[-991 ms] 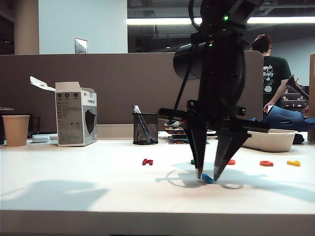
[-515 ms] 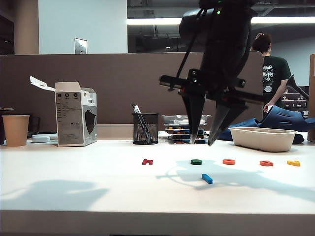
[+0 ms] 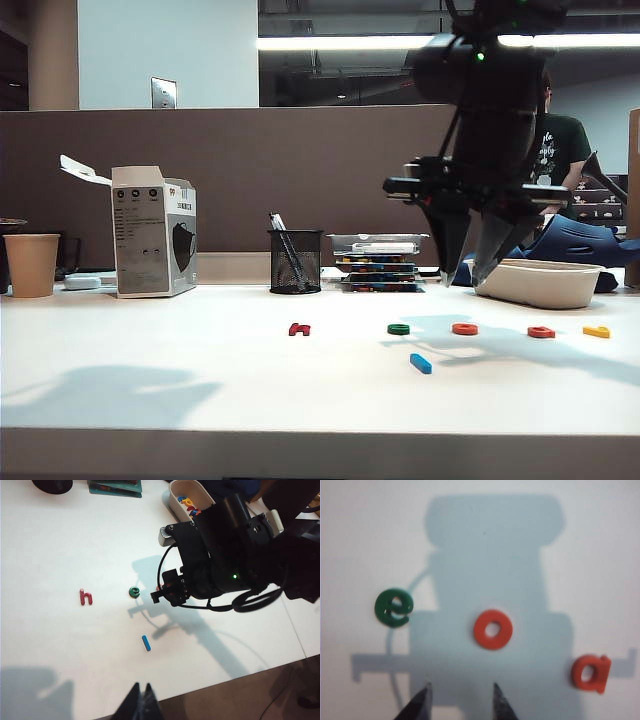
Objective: Select the appropriate letters from the row of letter magnets placed on the table to arrange into the word "love".
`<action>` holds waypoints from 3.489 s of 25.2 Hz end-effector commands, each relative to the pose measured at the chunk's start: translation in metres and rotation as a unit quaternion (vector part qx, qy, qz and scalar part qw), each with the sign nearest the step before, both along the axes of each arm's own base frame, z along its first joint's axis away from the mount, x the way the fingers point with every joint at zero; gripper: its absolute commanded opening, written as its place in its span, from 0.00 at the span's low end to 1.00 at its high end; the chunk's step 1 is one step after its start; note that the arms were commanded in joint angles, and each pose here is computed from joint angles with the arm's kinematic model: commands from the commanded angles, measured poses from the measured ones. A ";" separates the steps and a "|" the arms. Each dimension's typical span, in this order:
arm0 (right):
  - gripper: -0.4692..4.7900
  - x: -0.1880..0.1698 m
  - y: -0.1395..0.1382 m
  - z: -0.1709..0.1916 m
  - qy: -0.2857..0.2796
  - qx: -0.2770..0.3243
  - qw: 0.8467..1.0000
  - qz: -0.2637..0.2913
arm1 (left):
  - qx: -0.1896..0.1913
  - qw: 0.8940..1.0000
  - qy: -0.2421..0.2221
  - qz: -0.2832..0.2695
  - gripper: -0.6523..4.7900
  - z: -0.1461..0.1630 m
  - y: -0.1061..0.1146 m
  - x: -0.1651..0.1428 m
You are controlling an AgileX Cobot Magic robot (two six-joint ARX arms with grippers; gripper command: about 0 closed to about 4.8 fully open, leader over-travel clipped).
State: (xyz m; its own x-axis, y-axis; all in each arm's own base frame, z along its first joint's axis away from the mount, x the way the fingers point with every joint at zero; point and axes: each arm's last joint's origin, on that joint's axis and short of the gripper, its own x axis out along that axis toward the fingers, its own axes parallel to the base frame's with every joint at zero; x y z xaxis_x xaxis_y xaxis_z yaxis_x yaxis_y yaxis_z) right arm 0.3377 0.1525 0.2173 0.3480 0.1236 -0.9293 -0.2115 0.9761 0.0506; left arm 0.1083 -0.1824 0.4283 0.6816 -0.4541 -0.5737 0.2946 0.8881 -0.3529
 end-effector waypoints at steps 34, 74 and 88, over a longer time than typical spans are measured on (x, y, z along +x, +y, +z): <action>0.37 0.021 0.001 -0.042 0.028 0.015 0.999 0.006 | -0.004 1.000 -0.003 0.000 0.11 0.002 0.000 0.000; 0.35 -0.063 0.003 -0.054 0.139 0.072 0.988 0.017 | -0.004 1.000 -0.003 0.000 0.11 0.002 0.000 0.000; 0.35 -0.059 0.007 -0.051 0.116 0.077 0.990 0.014 | -0.004 1.000 -0.003 0.000 0.11 0.002 0.000 0.000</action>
